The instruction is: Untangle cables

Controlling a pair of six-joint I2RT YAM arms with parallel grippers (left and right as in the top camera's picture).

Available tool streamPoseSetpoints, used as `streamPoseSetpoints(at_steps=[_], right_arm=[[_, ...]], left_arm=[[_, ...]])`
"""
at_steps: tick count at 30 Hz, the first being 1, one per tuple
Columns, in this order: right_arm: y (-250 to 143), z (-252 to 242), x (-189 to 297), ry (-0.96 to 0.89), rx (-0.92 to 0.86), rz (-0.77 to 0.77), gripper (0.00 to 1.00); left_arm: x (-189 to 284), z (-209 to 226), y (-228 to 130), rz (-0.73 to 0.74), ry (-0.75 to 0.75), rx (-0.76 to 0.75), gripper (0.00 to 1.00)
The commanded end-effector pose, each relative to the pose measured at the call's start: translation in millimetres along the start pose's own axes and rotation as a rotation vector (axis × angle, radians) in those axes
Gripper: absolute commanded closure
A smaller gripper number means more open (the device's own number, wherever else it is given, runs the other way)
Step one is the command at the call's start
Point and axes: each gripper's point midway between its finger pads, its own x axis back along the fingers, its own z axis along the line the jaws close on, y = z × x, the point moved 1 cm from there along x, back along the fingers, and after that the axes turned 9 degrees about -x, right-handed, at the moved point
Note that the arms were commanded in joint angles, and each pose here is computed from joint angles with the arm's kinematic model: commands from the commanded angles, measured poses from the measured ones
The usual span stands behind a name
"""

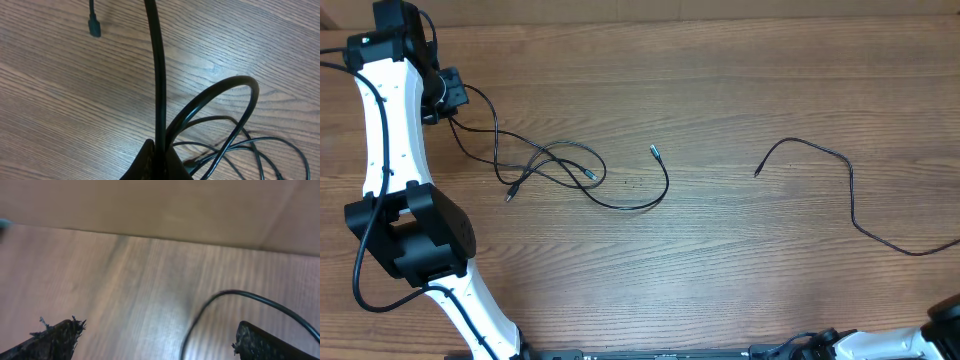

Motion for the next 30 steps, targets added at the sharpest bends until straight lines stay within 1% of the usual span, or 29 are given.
streamPoseSetpoints(at_steps=[1, 3, 5, 8, 10, 14, 18, 22, 25, 27, 30], right_arm=[[27, 53, 53, 0.207, 0.085, -0.088, 0.00], [26, 75, 72, 0.304, 0.110, -0.088, 0.00], [14, 106, 92, 0.425, 0.150, -0.056, 0.00], [-17, 138, 107, 0.516, 0.197, 0.028, 0.00], [-40, 155, 111, 0.539, 0.226, 0.085, 0.00], [-112, 194, 121, 0.591, 0.329, 0.257, 0.00], [-190, 230, 148, 0.693, 0.524, 0.407, 0.00], [-284, 259, 202, 0.914, 0.825, 0.565, 0.00], [-339, 264, 241, 1.058, 1.018, 0.635, 0.00], [-368, 265, 262, 1.124, 1.114, 0.661, 0.00], [-402, 267, 292, 1.208, 1.191, 0.698, 0.00]], left_arm=[[-5, -8, -1, 0.011, -0.028, -0.044, 0.96], [-4, -14, 0, 0.006, -0.063, -0.045, 0.96], [-3, -24, 2, -0.006, -0.122, -0.064, 0.95], [-3, -31, 3, -0.009, -0.147, -0.069, 0.96], [-2, -36, 2, -0.008, -0.163, -0.076, 0.96], [0, -54, 0, -0.004, -0.203, -0.114, 0.95], [7, -93, -3, -0.022, -0.329, -0.263, 0.96], [20, -142, -11, -0.066, -0.488, -0.490, 0.96], [36, -179, -21, -0.098, -0.656, -0.589, 0.96], [51, -200, -25, -0.127, -0.787, -0.626, 0.96], [70, -218, -27, -0.164, -0.942, -0.625, 0.96]])
